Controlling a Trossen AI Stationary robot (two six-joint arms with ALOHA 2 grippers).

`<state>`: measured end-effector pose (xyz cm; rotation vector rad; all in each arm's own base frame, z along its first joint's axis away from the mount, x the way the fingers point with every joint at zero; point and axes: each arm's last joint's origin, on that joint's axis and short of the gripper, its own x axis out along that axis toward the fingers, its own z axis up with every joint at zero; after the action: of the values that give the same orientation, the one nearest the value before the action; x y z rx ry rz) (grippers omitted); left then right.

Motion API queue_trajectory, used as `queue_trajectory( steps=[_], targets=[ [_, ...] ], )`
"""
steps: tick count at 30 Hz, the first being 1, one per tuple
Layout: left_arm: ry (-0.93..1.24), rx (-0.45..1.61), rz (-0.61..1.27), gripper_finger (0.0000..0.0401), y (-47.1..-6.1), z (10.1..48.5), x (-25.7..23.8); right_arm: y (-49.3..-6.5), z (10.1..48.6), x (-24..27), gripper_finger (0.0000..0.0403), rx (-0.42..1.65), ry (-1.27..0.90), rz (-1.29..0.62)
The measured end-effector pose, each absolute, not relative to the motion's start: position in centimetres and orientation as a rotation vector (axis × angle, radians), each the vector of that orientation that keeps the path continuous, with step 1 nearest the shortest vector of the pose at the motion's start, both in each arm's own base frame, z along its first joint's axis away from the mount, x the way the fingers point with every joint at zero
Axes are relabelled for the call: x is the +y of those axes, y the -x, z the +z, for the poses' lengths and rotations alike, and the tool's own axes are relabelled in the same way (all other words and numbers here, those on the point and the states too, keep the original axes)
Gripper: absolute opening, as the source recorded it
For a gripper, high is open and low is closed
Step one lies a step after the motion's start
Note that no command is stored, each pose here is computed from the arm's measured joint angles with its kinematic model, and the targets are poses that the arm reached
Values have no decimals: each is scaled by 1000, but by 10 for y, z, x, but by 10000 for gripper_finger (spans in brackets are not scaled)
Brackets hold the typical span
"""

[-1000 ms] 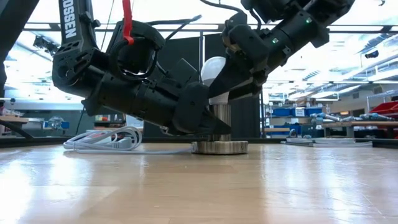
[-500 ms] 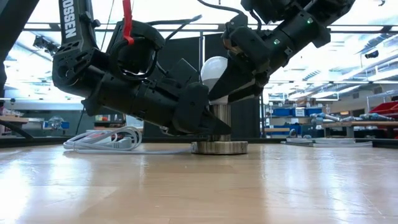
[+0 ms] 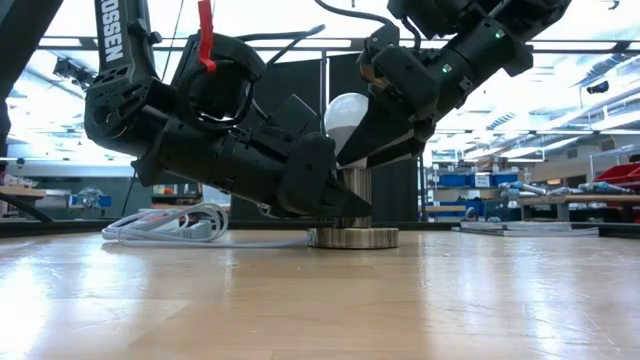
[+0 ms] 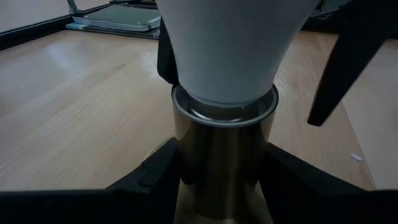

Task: Screw lightbulb
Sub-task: Insert the lightbulb into the lamp holder

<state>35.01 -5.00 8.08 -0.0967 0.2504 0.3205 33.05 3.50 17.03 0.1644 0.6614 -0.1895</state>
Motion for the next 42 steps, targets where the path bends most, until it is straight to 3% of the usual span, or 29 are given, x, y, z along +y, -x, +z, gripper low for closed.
queue_trajectory(
  steps=[13, 21, 42],
  targets=[
    [97, 252, 318, 189, -350, 81, -50, -329, 169, 35, 247, 673, -170, -194],
    [95, 255, 316, 189, -350, 80, -52, -318, 154, 34, 247, 564, -141, -154],
    [103, 252, 292, 189, -350, 81, -53, -256, 115, 24, 263, 508, -193, -131]
  ],
)
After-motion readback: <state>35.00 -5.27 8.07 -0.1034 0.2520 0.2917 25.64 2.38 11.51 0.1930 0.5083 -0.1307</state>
